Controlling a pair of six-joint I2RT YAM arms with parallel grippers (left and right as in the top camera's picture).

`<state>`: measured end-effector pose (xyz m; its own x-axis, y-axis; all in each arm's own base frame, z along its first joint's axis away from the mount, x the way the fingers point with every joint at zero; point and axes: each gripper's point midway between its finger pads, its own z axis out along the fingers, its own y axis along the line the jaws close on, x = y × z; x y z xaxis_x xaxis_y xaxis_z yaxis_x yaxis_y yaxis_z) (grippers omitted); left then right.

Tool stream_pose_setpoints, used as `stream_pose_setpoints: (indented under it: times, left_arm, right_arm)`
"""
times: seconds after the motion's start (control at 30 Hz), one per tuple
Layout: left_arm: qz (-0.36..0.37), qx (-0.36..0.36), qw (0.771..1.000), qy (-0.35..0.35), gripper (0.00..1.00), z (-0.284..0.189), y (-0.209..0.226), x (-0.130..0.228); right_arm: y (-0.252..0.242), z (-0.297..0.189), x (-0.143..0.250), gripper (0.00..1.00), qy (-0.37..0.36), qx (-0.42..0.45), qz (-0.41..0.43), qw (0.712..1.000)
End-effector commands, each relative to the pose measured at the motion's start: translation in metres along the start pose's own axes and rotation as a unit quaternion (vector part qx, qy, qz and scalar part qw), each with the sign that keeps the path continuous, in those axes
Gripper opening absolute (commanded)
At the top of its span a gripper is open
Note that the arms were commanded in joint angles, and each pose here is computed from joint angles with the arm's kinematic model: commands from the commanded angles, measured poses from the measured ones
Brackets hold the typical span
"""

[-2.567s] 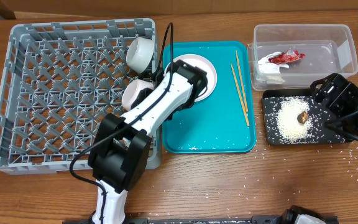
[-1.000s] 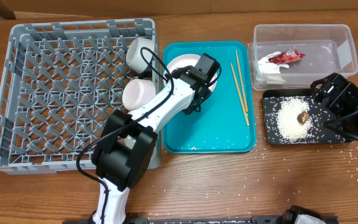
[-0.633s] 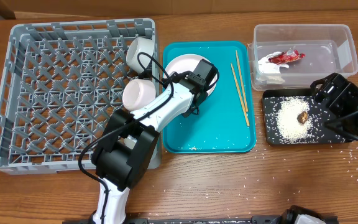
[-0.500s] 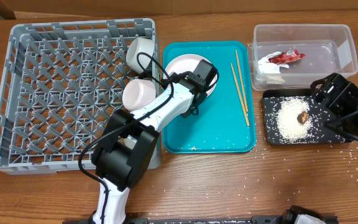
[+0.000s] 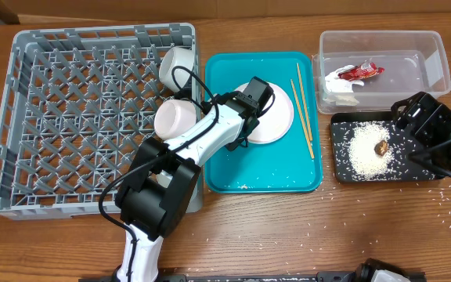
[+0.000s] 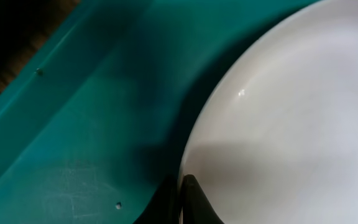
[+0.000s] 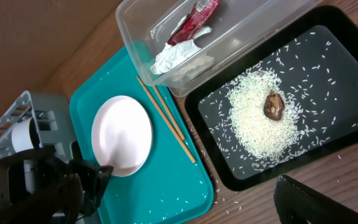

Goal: Sort waste into correct bins and load items into the dishwasher
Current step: 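Lift the white plate and stand it upright in the rack's back corner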

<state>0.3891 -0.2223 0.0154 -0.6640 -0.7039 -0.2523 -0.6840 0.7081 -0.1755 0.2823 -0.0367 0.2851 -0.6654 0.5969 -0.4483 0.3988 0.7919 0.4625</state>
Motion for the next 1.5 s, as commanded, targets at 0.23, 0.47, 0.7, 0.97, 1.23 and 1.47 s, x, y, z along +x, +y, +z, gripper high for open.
stream_pose_setpoints:
  times: [0.23, 0.47, 0.7, 0.97, 1.23, 1.47]
  left_arm:
    - [0.182, 0.053, 0.981, -0.037, 0.04, -0.046, -0.037, -0.03]
    - [0.414, 0.079, 0.891, -0.167, 0.04, -0.162, -0.067, -0.095]
    - [0.412, -0.098, 0.816, -0.394, 0.04, -0.29, -0.018, -0.199]
    - [0.378, -0.291, 0.769, -0.425, 0.04, -0.316, 0.046, -0.28]
    - [0.36, -0.336, 0.786, -0.373, 0.04, -0.25, 0.076, -0.339]
    - [0.363, -0.357, 0.788, -0.348, 0.04, -0.186, 0.069, -0.349]
  right_arm:
    - [0.002, -0.003, -0.004, 1.0, -0.006, -0.003, -0.001, 1.0]
    - [0.002, -0.003, -0.004, 1.0, -0.006, -0.003, -0.001, 1.0]
    - [0.002, -0.003, -0.004, 1.0, -0.006, -0.003, -0.001, 1.0]
    - [0.002, -0.003, -0.004, 1.0, -0.006, -0.003, -0.001, 1.0]
    - [0.002, -0.003, -0.004, 1.0, -0.006, -0.003, -0.001, 1.0]
    - [0.002, -0.003, -0.004, 1.0, -0.006, -0.003, -0.001, 1.0]
